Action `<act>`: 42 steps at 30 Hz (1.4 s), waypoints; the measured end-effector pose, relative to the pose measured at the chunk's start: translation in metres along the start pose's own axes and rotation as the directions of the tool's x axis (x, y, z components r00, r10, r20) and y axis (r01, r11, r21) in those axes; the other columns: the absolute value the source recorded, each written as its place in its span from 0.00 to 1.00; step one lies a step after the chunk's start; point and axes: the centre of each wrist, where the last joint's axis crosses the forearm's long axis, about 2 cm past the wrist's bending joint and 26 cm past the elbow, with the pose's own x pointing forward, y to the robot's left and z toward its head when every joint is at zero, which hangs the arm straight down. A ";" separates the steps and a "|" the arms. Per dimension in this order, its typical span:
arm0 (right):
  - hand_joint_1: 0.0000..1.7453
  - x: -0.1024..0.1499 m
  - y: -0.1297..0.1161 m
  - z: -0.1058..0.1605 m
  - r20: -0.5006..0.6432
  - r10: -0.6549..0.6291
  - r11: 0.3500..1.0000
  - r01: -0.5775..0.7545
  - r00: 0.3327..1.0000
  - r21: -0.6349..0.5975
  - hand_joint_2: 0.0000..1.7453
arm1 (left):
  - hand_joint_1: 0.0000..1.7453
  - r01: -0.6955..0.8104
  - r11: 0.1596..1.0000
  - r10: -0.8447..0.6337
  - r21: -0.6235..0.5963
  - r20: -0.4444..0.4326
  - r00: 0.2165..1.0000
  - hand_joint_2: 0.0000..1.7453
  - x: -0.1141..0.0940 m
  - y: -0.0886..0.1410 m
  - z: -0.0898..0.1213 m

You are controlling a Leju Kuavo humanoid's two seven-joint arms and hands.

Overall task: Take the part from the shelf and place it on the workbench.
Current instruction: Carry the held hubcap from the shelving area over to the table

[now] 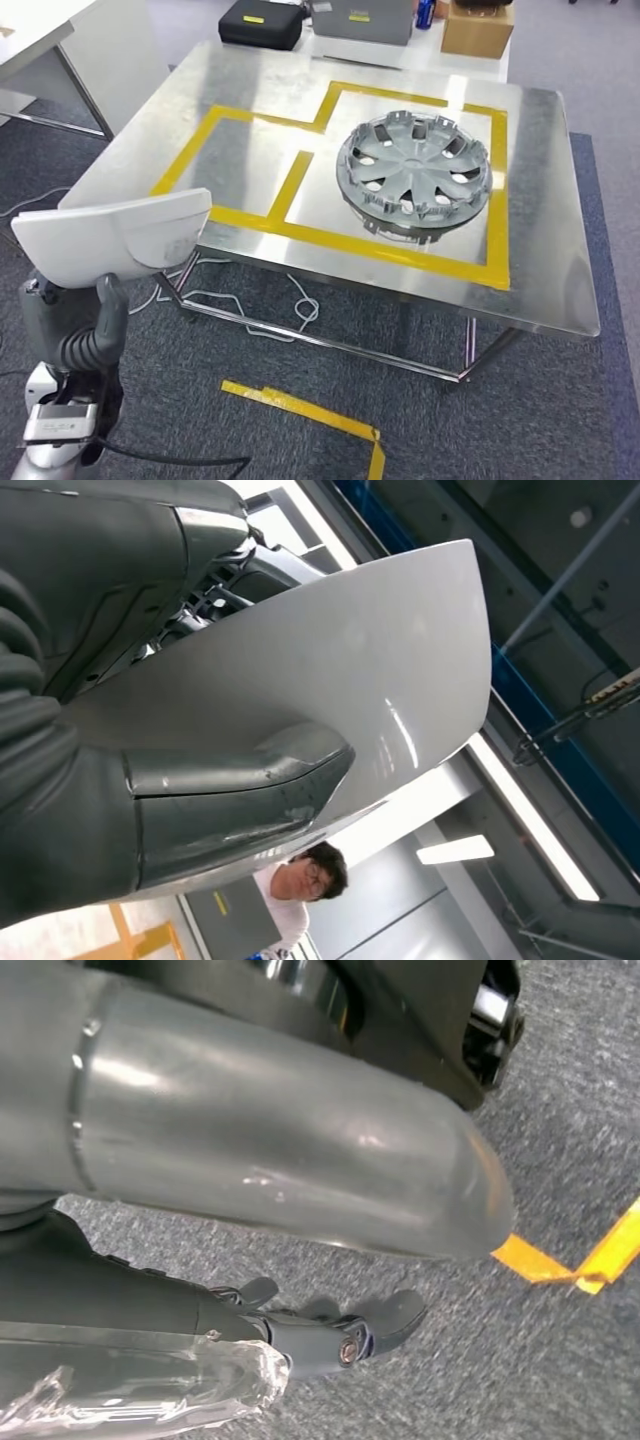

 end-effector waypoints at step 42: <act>0.00 -0.004 0.000 0.002 -0.020 0.000 1.000 0.000 1.000 -0.005 0.00 | 1.00 -0.004 0.997 0.007 0.077 -0.030 1.000 1.00 0.002 -0.004 -0.001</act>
